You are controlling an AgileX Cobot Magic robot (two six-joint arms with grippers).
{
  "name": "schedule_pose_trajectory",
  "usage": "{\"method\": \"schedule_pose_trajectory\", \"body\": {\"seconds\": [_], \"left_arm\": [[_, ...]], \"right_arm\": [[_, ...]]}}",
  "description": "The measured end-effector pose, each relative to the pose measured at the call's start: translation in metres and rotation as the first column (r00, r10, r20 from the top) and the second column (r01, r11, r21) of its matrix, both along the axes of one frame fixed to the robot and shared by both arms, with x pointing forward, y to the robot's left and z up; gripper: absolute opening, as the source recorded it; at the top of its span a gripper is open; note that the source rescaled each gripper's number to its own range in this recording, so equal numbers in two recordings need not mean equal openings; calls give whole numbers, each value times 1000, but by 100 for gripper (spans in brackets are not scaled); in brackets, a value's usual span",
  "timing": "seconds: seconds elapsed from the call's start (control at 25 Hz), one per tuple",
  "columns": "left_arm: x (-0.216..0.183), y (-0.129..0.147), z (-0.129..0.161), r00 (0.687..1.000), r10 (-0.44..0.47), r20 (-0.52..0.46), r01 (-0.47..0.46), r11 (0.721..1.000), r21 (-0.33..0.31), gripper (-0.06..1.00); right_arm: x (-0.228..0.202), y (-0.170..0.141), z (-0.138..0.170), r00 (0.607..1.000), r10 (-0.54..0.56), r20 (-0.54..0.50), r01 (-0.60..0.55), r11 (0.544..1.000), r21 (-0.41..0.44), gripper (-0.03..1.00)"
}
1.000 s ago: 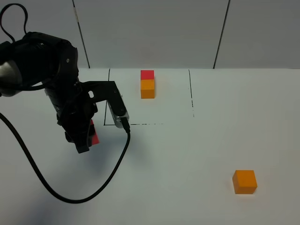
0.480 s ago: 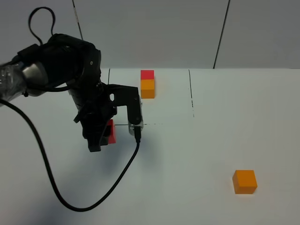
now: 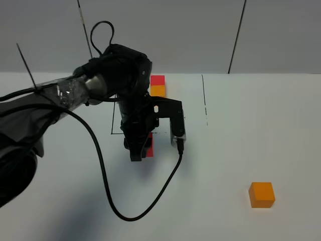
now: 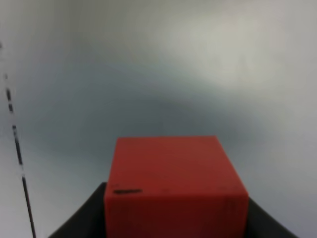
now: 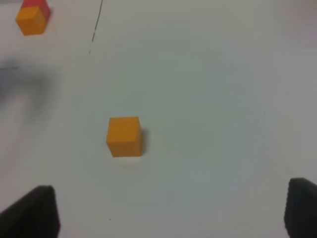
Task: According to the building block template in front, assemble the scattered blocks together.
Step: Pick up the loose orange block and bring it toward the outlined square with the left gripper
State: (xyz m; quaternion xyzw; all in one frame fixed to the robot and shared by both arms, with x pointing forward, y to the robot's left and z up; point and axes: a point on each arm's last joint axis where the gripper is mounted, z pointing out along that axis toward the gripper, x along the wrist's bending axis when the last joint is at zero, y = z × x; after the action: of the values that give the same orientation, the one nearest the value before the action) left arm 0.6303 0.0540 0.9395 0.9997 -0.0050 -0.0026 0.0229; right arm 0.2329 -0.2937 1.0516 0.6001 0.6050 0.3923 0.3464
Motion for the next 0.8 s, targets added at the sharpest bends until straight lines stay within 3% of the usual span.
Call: {"method": "schedule_pose_trajectory", "body": {"seconds": [0.48,0.8], "left_arm": [[7,-12,-44,998,-11,-66,14,999,40,0],[8,-12,-49,997,-25,-72,28,999,43,0]], "right_arm": [[0,0,0,1000,0,0,0,1000,0,81],[0,0,0,1000,0,0,0,1000,0,81]]}}
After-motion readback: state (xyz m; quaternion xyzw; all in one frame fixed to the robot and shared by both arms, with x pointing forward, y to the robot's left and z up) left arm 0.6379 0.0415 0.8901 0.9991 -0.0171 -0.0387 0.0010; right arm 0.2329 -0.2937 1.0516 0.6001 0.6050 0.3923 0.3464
